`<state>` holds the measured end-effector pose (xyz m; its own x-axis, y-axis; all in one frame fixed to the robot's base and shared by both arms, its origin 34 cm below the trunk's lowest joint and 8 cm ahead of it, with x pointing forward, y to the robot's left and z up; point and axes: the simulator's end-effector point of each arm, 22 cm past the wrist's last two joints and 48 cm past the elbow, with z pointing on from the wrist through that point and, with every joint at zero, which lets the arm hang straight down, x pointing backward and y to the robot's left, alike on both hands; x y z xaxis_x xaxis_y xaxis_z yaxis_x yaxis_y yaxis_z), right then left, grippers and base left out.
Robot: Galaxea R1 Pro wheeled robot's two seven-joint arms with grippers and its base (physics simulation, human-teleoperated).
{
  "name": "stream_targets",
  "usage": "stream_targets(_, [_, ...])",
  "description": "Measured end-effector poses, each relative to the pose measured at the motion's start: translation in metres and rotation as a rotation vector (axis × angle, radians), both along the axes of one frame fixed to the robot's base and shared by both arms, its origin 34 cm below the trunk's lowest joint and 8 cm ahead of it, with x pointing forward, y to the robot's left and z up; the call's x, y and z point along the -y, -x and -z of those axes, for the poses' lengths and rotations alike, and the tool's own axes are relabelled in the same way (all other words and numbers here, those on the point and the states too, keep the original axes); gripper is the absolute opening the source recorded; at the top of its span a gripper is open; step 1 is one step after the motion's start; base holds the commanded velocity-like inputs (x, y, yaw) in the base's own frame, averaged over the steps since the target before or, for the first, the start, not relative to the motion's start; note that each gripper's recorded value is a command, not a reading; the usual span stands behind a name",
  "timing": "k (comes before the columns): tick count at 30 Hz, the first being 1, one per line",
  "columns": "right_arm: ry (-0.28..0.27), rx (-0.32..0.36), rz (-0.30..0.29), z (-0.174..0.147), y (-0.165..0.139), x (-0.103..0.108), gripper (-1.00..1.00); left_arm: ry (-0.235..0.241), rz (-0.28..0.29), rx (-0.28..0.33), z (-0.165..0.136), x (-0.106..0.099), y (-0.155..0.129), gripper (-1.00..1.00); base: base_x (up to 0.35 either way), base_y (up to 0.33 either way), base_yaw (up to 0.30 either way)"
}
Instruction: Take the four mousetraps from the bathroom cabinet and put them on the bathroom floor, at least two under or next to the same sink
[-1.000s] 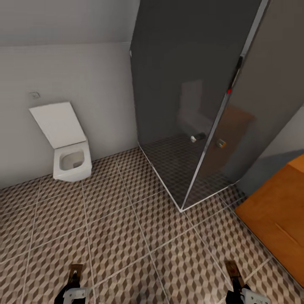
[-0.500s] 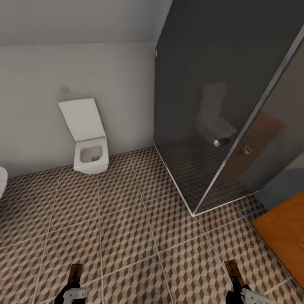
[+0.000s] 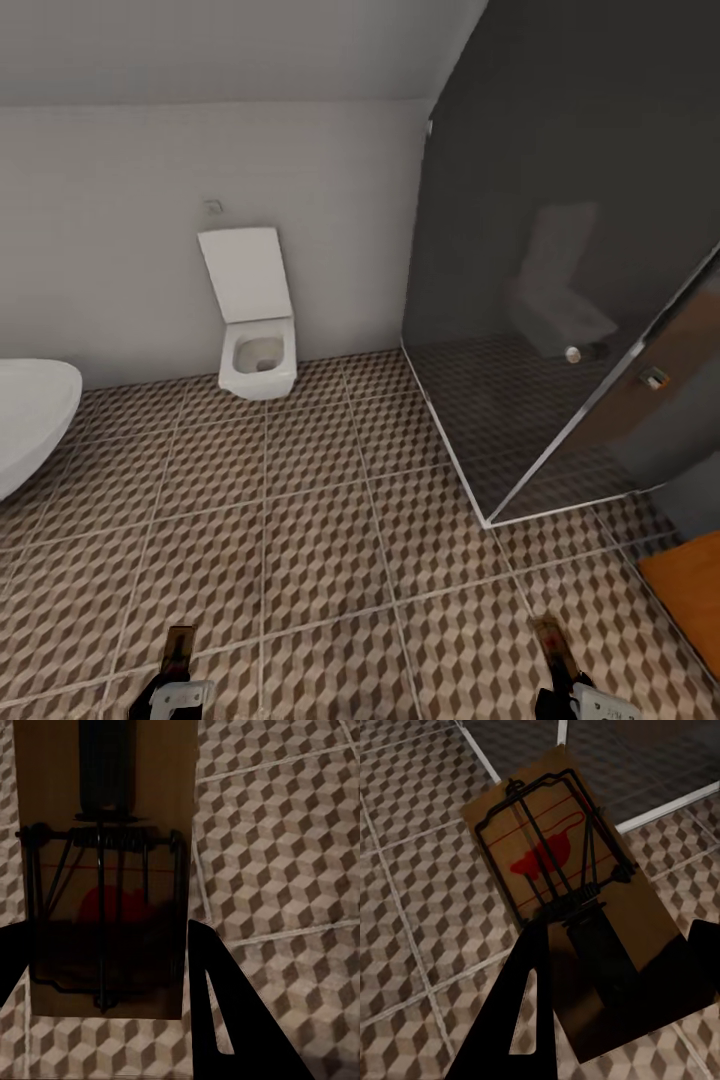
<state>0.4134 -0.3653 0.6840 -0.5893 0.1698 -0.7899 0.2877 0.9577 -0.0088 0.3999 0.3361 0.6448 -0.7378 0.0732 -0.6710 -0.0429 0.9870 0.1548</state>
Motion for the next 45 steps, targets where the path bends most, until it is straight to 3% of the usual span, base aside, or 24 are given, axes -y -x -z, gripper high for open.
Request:
stream_targets(12, [0.0,0.0,0.0,-0.0001,0.0005,0.0001,-1.0,0.0,0.0,0.001,-0.0004,-0.0001,-0.0001,-1.0,0.134,0.051,0.254])
stream_targets(45, [0.0,0.001,0.002,-0.0004,0.0001,0.0005,-1.0,0.001,0.001,0.001,-0.0002,0.0003,-0.0003,-1.0,0.296,0.075,0.039])
